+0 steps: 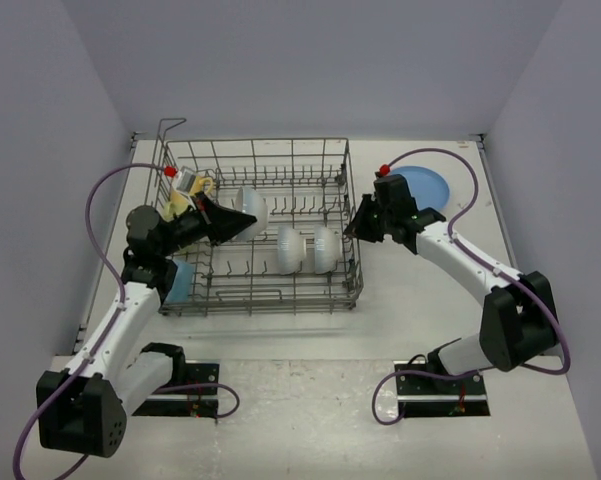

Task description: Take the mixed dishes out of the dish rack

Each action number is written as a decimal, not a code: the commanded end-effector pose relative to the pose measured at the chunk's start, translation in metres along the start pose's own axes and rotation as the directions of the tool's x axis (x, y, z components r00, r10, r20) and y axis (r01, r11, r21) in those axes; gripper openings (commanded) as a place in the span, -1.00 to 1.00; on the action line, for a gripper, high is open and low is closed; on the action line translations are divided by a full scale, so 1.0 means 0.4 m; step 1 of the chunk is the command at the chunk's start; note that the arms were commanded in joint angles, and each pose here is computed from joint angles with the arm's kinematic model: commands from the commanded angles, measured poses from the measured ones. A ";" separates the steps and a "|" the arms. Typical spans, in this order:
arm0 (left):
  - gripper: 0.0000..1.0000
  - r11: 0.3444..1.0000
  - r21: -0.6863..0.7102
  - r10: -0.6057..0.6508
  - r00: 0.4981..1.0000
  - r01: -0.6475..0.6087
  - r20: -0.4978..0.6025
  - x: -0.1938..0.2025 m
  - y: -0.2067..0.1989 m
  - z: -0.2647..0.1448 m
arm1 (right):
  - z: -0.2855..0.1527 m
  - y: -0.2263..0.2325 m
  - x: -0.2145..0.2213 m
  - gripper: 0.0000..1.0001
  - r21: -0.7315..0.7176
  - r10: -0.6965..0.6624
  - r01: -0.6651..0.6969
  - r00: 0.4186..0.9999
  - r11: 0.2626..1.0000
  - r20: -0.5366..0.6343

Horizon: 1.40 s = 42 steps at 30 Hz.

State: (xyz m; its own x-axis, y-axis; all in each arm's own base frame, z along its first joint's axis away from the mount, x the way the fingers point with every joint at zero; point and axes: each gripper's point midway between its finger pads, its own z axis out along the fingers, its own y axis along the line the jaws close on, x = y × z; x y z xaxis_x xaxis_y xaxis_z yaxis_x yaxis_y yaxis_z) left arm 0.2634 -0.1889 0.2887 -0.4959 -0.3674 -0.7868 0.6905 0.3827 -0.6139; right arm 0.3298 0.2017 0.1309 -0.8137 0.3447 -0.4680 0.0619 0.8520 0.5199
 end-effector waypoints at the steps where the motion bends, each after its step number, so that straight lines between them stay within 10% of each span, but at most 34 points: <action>1: -1.00 0.997 -0.005 0.076 0.997 -0.076 0.010 -0.035 -0.004 0.005 | -0.001 -0.113 -0.037 -0.72 0.202 0.049 -0.059 0.997 0.978 0.056; 7: -1.00 0.984 -0.066 0.167 0.986 -0.165 0.019 -0.084 -0.007 0.025 | -0.045 -0.062 -0.094 -0.32 0.165 -0.009 -0.006 0.996 0.986 0.091; 16: -1.00 0.882 -0.180 0.412 0.898 -0.435 -0.151 -0.087 -0.047 0.159 | -0.229 0.111 -0.249 0.98 0.032 -0.120 0.115 0.964 0.993 0.236; 29: -1.00 0.621 0.061 0.754 0.574 -0.781 -0.319 0.065 -0.184 0.295 | -0.441 0.297 -0.230 0.98 -0.206 -0.312 0.358 0.923 0.910 0.227; 42: -1.00 0.547 0.197 0.814 0.462 -0.814 -0.352 0.118 -0.229 0.376 | -0.341 0.259 -0.117 0.83 -0.130 -0.429 0.426 0.903 0.895 0.004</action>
State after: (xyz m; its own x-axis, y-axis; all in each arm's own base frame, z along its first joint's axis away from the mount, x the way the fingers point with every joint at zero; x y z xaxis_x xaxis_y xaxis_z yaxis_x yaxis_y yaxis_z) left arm 0.2530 -0.3586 0.2767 0.0260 0.4856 -0.8738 0.9048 0.3602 0.2270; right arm 0.3029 0.2218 0.3079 -0.7512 -0.0081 -0.6601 -0.3461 0.8563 0.3833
